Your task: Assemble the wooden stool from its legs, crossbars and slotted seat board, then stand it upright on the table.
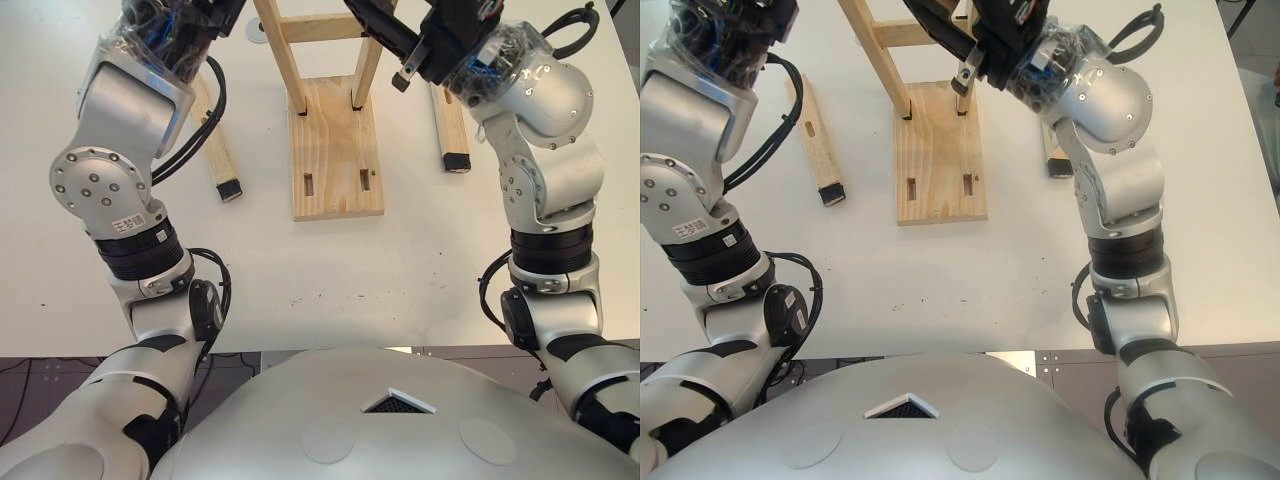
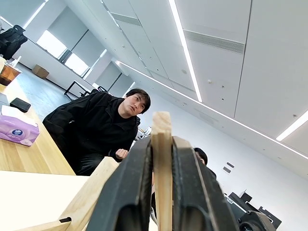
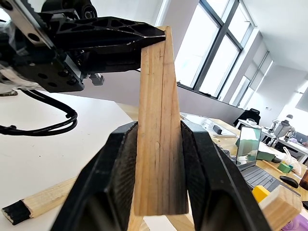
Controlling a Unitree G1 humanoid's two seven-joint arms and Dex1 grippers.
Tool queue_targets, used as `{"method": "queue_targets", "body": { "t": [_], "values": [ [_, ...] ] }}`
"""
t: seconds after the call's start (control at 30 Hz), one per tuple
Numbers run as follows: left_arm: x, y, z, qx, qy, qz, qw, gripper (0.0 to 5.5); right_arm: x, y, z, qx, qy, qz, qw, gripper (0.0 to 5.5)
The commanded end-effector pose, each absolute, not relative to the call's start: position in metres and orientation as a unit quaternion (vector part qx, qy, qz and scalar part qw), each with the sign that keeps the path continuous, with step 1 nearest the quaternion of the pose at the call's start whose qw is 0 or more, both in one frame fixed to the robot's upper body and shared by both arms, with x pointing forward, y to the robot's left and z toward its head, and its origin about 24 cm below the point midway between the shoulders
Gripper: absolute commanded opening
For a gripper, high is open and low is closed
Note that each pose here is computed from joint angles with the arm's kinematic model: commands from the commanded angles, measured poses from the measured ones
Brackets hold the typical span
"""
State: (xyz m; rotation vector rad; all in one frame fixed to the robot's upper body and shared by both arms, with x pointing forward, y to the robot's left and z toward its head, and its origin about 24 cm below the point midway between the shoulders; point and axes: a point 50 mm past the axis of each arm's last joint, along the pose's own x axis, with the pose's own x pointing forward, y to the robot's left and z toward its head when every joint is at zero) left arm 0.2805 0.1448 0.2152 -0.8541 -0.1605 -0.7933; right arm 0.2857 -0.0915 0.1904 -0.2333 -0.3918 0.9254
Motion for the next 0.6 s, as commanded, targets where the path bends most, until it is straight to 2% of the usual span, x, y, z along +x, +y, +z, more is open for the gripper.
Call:
{"method": "queue_targets", "body": {
  "t": [0.03,0.33,0.53,0.6],
  "values": [
    [0.280,0.144,0.216,-0.401,-0.076,-0.379,0.830,0.37,0.282,-0.087,0.194,-0.106,-0.193,0.456,0.862,1.28],
    [0.279,0.140,0.215,-0.401,-0.073,-0.387,0.827,0.37,0.280,-0.084,0.191,-0.095,-0.180,0.470,0.859,1.28],
    [0.273,0.132,0.212,-0.384,-0.058,-0.419,0.821,0.37,0.278,-0.084,0.192,-0.044,-0.158,0.485,0.859,1.28],
    [0.270,0.128,0.210,-0.374,-0.053,-0.429,0.821,0.79,0.278,-0.085,0.193,-0.038,-0.153,0.487,0.859,1.28]
  ]
}}
